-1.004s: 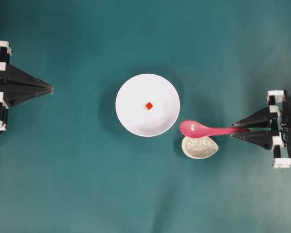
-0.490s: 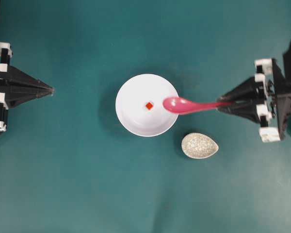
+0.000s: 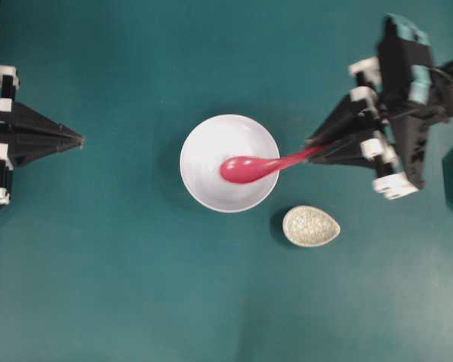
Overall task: Grip the spoon and scoop the red block from the bowl with right arm.
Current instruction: 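Lower the spoon bowl into the white bowl beside the red cube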
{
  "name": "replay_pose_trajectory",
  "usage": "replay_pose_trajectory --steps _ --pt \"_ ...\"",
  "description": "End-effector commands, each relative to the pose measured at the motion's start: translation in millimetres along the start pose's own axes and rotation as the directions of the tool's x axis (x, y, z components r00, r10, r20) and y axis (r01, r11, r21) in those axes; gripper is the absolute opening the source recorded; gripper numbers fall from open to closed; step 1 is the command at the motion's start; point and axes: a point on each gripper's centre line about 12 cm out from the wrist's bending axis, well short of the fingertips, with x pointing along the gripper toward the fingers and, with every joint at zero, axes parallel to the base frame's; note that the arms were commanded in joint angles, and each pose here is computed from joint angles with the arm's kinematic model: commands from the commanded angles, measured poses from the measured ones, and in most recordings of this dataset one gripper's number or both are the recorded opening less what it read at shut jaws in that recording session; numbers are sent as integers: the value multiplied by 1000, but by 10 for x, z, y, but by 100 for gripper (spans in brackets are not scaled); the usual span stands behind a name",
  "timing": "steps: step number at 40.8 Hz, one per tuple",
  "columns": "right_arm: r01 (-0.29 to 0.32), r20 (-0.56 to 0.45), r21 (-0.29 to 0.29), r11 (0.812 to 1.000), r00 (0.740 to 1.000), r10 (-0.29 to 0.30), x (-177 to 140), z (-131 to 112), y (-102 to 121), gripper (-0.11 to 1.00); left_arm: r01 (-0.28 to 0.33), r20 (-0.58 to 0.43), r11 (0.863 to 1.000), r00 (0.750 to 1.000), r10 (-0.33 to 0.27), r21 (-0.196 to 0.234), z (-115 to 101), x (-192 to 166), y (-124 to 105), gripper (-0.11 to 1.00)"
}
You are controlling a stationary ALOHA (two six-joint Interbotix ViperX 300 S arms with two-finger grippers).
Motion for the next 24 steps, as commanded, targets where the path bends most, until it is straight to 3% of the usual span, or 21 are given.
replay_pose_trajectory --steps 1,12,24 --pt "-7 13 -2 1000 1000 7 51 199 -16 25 -3 18 1000 1000 3 0 67 4 7 0" --pt "-24 -86 33 999 996 27 317 222 -136 25 -1 26 1000 1000 2 -20 84 -7 4 0" --pt "36 -243 110 993 970 -8 371 133 -286 25 -3 26 1000 1000 3 -27 84 -10 7 0"
